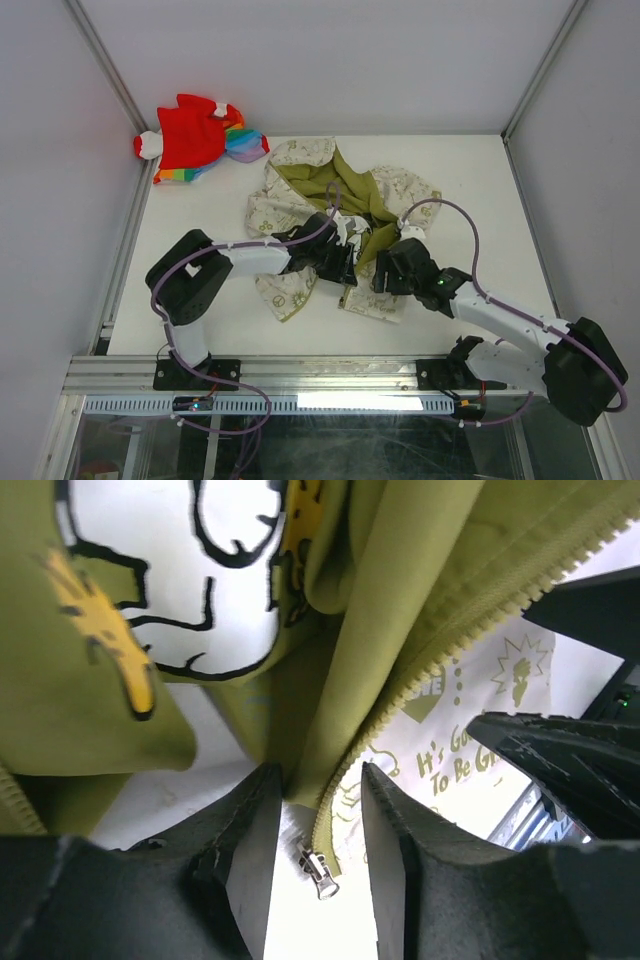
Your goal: Zip up the jacket
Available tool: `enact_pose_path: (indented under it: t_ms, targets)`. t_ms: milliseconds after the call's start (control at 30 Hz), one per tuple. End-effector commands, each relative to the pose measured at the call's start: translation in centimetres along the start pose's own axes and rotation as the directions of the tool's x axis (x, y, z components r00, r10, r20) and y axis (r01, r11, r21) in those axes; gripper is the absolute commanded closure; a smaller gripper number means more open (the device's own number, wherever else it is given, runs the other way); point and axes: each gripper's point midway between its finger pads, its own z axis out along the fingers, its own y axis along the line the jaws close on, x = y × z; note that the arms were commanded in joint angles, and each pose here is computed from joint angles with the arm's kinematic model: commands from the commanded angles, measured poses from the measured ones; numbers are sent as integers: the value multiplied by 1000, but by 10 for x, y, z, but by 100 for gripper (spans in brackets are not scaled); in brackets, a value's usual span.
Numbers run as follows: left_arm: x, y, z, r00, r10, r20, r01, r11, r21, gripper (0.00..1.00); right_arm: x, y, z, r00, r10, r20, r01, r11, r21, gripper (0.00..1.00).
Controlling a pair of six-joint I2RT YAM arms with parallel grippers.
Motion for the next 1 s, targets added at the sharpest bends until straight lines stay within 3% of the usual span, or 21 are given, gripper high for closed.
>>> enact_pose_path:
  t_ms: [0,333,533,967]
  targets:
    - [-7,-32,-14,998,52,36,-55,994,94,61,-23,6,-6,994,42,105,-39,999,-34,32]
    - [27,-25,-15,998,-56,-21,57,995,76,58,-23,7,-7,993,49,110,-44,998,-47,31]
    - [31,-31,-22,997,-82,4,81,993,89,58,-22,6,-6,993,51,110,-46,998,-47,31]
    - [13,-38,6,1000,-23,5,23,993,118,73,-17,8,0,993,63,100,-57,996,-62,31]
